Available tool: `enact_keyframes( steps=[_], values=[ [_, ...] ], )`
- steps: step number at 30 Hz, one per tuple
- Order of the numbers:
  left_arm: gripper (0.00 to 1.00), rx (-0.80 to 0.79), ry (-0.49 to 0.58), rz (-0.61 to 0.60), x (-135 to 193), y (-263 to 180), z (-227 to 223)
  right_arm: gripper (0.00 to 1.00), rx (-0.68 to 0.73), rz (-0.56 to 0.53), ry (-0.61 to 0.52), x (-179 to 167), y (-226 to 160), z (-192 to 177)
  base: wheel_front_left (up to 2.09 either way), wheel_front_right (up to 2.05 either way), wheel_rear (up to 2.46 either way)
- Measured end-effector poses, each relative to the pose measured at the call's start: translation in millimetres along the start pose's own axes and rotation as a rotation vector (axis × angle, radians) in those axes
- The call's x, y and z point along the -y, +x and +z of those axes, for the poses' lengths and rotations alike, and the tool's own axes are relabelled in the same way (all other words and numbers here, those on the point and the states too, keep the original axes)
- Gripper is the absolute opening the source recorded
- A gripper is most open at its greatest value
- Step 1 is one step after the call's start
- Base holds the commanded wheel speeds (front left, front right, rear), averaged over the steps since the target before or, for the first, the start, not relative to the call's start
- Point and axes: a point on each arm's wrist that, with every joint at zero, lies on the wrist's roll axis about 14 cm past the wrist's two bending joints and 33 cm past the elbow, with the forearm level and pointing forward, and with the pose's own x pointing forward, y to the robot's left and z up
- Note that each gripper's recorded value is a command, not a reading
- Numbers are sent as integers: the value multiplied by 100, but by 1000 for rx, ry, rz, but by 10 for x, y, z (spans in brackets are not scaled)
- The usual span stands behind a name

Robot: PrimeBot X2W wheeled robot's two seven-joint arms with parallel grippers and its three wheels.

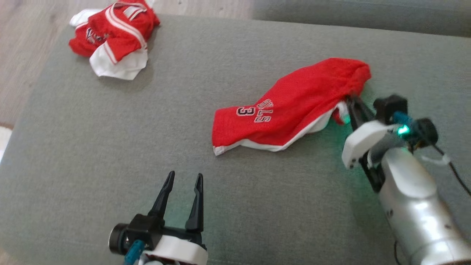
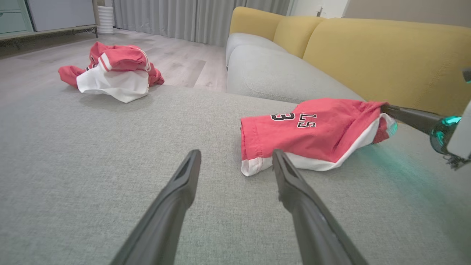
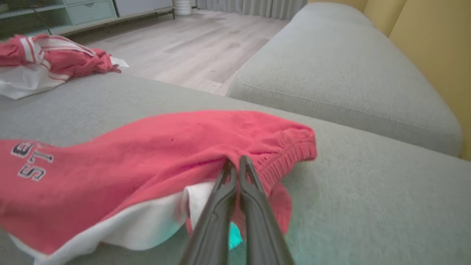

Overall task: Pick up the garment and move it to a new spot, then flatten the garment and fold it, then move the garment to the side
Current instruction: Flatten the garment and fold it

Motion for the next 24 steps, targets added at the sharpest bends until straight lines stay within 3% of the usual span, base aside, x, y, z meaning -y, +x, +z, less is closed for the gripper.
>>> enact_keyframes(
  steps=[10,21,24],
  values=[
    [100,23,-4,-59,182,16,62,0,-158,-14,-93,210,-717,-338,0,0,0],
    [100,23,-17,-25,91,5,59,0,-289,71,-25,18,-1416,-180,0,0,0],
    [100,23,-19,-16,61,12,59,0,-311,61,-15,48,-1450,-202,0,0,0]
  ],
)
